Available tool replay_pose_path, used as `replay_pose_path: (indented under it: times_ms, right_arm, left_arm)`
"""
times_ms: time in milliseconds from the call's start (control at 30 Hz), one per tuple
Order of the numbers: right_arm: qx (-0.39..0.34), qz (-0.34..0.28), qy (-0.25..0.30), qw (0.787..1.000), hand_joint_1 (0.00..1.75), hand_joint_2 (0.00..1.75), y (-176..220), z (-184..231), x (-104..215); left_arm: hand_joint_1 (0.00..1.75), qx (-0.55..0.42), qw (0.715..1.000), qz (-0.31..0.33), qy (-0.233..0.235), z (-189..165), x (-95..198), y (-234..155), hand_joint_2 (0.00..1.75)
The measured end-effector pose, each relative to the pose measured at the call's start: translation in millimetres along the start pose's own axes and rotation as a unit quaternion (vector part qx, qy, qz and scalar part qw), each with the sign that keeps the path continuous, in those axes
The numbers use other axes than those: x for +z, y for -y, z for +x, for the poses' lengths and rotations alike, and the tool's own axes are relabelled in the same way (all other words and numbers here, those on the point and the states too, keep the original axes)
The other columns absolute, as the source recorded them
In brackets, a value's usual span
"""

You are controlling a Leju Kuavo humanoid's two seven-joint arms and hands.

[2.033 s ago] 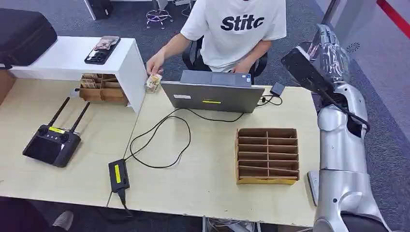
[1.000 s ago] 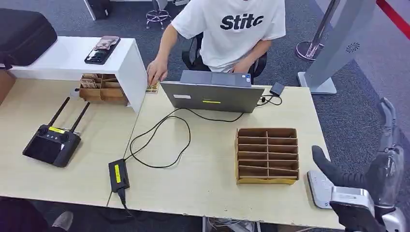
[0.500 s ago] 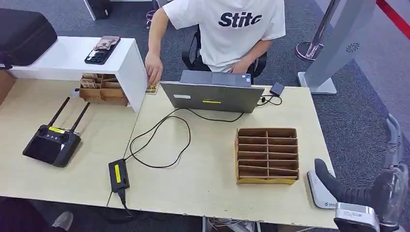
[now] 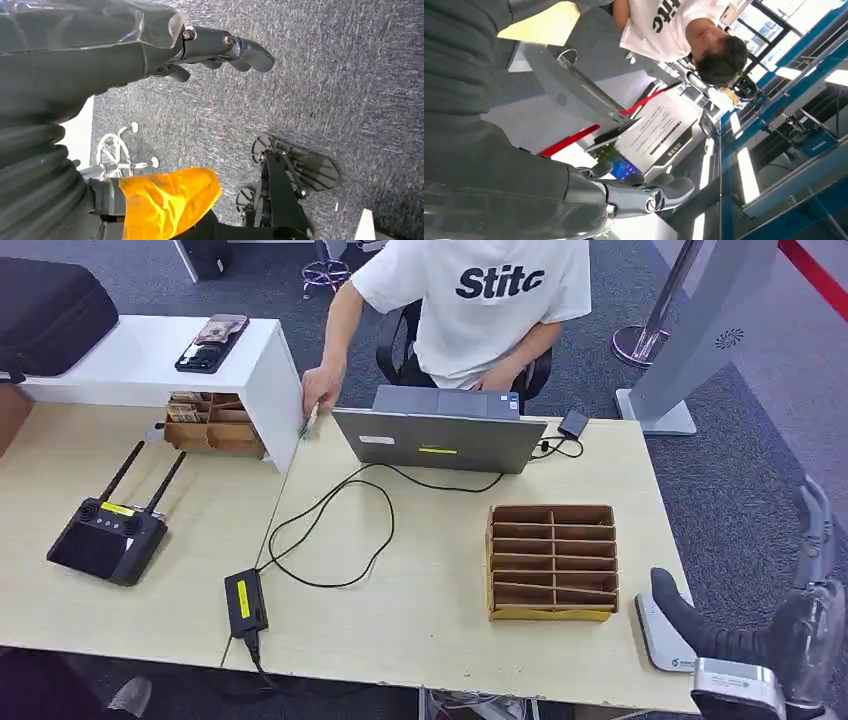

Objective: Pass the card to the sensor for recognition and then transmit it.

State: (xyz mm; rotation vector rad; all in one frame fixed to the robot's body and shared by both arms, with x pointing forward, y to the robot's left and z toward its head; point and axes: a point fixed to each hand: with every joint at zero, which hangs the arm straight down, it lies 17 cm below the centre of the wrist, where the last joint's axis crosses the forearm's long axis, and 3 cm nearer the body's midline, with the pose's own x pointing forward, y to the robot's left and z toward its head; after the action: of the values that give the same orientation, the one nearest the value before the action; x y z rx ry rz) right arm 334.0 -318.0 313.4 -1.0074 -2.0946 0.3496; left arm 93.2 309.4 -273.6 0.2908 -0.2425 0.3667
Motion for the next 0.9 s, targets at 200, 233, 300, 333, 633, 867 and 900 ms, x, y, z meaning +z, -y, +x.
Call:
replay_pose_path:
  times_ms: [200,233,300,333,633,867,900]
  right_arm:
    - [0.014,0.006,0.001,1.0,0.0,1.75,-2.1,-0.4,-0.6]
    - [0.018,0.008,0.0,1.0,0.0,1.75,-3.3,-1.0,-0.8]
    - [0.025,0.013,-0.002,1.0,0.0,1.75,-5.9,-2.3,-0.5]
    - [0.028,0.017,-0.004,0.999,0.0,1.75,-8.2,-3.4,-0.3]
    - [0.051,0.047,-0.026,0.997,0.0,1.75,-29.9,-19.1,1.2]
    - [0.056,0.069,-0.041,0.995,0.0,1.75,-47.5,-30.6,4.6]
    - [0.056,0.071,-0.043,0.995,0.0,1.75,-49.2,-32.7,5.0]
  left_arm:
    - [0.0,0.0,1.0,-0.001,0.0,0.2,0.1,0.4,1.75]
    - [0.0,0.0,1.0,-0.001,0.0,0.2,0.1,0.4,1.75]
    - [0.0,0.0,1.0,-0.001,0.0,0.2,0.1,0.4,1.75]
    - [0.0,0.0,1.0,-0.001,0.0,0.1,0.1,0.4,1.75]
    - [0.0,0.0,1.0,-0.001,0.0,0.1,-0.1,0.2,1.75]
    - [0.0,0.0,1.0,-0.002,-0.001,0.1,0.0,0.5,1.75]
    - [0.0,0.0,1.0,-0.002,-0.001,0.0,0.0,0.5,1.75]
